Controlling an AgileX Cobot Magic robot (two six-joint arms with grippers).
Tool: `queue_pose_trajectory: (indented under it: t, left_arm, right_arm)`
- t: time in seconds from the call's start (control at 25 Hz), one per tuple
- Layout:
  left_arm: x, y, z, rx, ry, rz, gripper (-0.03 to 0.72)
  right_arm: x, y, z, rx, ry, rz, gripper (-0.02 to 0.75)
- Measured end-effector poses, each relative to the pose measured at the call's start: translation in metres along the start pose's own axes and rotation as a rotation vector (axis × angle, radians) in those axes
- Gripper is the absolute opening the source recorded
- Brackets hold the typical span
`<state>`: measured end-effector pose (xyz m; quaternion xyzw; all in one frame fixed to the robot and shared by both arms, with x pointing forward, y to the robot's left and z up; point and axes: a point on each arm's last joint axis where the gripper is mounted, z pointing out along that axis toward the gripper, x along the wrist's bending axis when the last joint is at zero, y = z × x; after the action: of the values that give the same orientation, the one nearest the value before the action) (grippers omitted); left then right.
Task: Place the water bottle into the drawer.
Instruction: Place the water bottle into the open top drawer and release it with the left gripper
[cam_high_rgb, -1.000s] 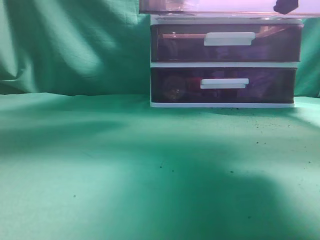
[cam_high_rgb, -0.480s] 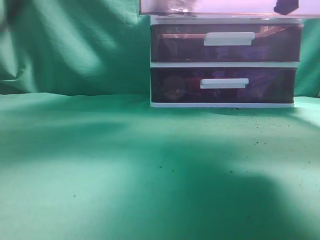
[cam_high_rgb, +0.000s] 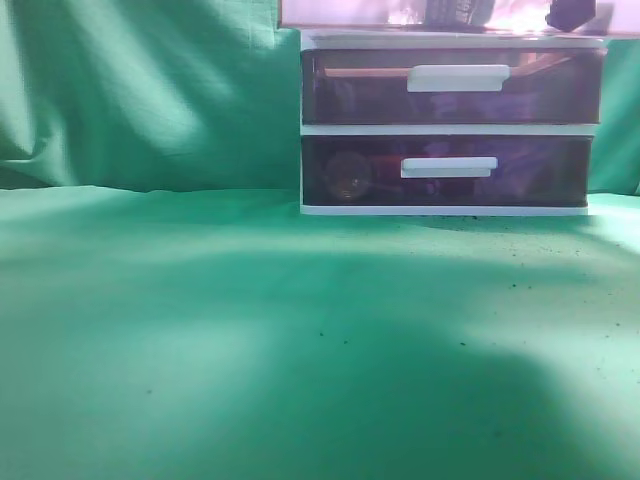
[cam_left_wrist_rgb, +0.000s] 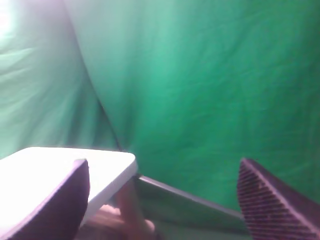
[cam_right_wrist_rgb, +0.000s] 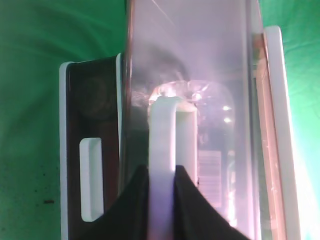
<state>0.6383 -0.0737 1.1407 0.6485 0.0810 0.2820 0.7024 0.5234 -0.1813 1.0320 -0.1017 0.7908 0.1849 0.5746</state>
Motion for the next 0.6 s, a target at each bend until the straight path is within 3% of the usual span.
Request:
queue_pose_trajectory:
  t: [0.12,0.2,0.36,0.44,0.52,0.6]
  left_arm:
    - [0.014,0.005,-0.007,0.061,0.069,-0.040,0.561]
    - [0.021,0.016,-0.017,0.132,0.034,0.013,0.447]
    - [0.019,0.040,-0.048,0.421,-0.123,0.090,0.095]
    - [0.016,0.049,-0.065,0.598,-0.131,0.058,0.036]
    - [0.024,0.053,-0.081,0.752,-0.034,0.038,0.000]
    - [0.035,0.062,-0.096,0.844,0.134,-0.015,0.000]
  right_arm:
    - [0.000,0.000,0.000,0.000,0.000,0.000,0.106]
    - [0.000,0.000,0.000,0.000,0.000,-0.008,0.106]
    - [0.000,0.000,0.000,0.000,0.000,-0.031,0.106]
    - [0.000,0.000,0.000,0.000,0.000,-0.039,0.106]
    - [0.000,0.000,0.000,-0.001,-0.002,-0.050,0.106]
    - [-0.003,-0.002,0.001,0.006,-0.001,-0.061,0.106]
